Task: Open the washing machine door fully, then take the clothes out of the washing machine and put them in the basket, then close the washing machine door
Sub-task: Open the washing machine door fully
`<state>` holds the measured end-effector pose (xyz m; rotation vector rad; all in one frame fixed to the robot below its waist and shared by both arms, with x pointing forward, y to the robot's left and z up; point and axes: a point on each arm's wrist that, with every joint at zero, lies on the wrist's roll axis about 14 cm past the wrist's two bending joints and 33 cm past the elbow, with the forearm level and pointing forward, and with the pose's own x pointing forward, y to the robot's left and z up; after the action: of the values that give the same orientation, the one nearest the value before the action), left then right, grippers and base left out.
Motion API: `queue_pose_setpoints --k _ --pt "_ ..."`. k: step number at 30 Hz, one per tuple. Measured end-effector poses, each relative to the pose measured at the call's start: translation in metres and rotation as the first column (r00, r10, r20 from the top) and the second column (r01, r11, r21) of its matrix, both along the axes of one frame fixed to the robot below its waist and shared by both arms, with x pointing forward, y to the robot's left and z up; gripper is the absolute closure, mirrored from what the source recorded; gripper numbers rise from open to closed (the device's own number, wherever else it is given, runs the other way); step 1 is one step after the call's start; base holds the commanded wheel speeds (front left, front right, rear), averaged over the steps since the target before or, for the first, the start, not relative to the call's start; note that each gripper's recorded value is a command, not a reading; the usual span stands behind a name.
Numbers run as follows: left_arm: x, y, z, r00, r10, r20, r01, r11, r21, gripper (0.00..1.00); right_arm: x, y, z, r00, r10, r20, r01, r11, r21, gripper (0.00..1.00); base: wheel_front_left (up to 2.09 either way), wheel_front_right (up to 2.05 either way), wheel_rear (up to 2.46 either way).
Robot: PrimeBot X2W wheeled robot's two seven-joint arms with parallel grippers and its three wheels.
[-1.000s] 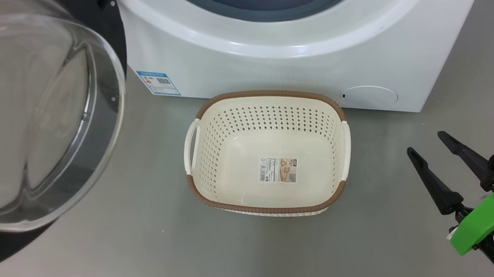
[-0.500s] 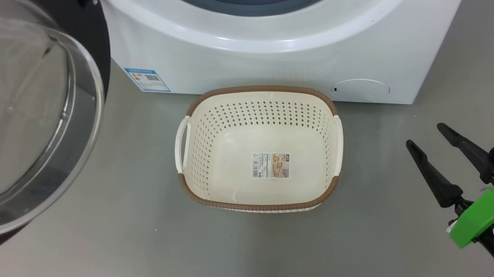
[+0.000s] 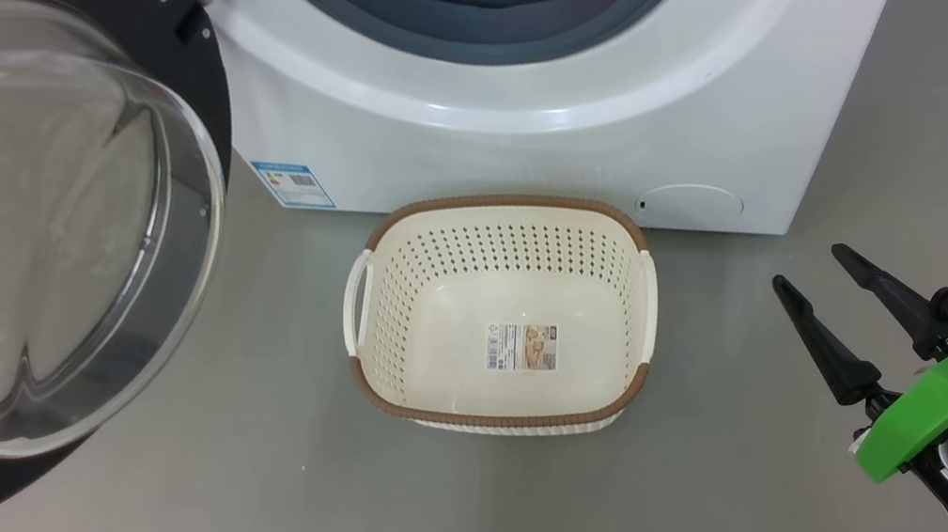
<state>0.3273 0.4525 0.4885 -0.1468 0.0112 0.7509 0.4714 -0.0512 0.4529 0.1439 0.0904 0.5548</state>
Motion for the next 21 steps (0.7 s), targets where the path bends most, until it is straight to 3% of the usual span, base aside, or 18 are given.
queue_pose_setpoints --k 2,6,7,8,21 --pt "-0.005 -0.01 -0.006 1.0 -0.014 0.003 0.014 1.0 -0.013 1.0 -0.001 0.001 0.005 1.0 0.001 0.011 -0.001 1.0 0.001 0.0 0.0 0.0 0.0" --pt "-0.008 -0.028 -0.01 0.999 -0.048 0.017 0.048 0.999 -0.025 0.59 -0.003 0.002 0.012 1.0 0.001 0.026 -0.001 1.0 0.002 0.0 0.0 0.0 0.0" --pt "-0.008 -0.036 -0.01 0.998 -0.064 0.026 0.065 0.997 -0.03 0.4 -0.004 0.002 0.014 1.0 0.001 0.029 -0.001 1.0 0.003 0.0 0.0 0.0 0.0" --pt "-0.008 -0.051 -0.013 0.995 -0.096 0.035 0.098 0.994 -0.04 0.0 -0.008 0.001 0.017 0.999 -0.001 0.033 0.001 1.0 0.003 0.0 0.0 0.0 0.0" --pt "0.002 -0.133 -0.018 0.942 -0.324 0.092 0.331 0.941 -0.069 0.0 -0.023 -0.029 0.029 0.995 -0.087 0.049 0.087 0.996 0.009 0.0 0.0 0.0 0.0"
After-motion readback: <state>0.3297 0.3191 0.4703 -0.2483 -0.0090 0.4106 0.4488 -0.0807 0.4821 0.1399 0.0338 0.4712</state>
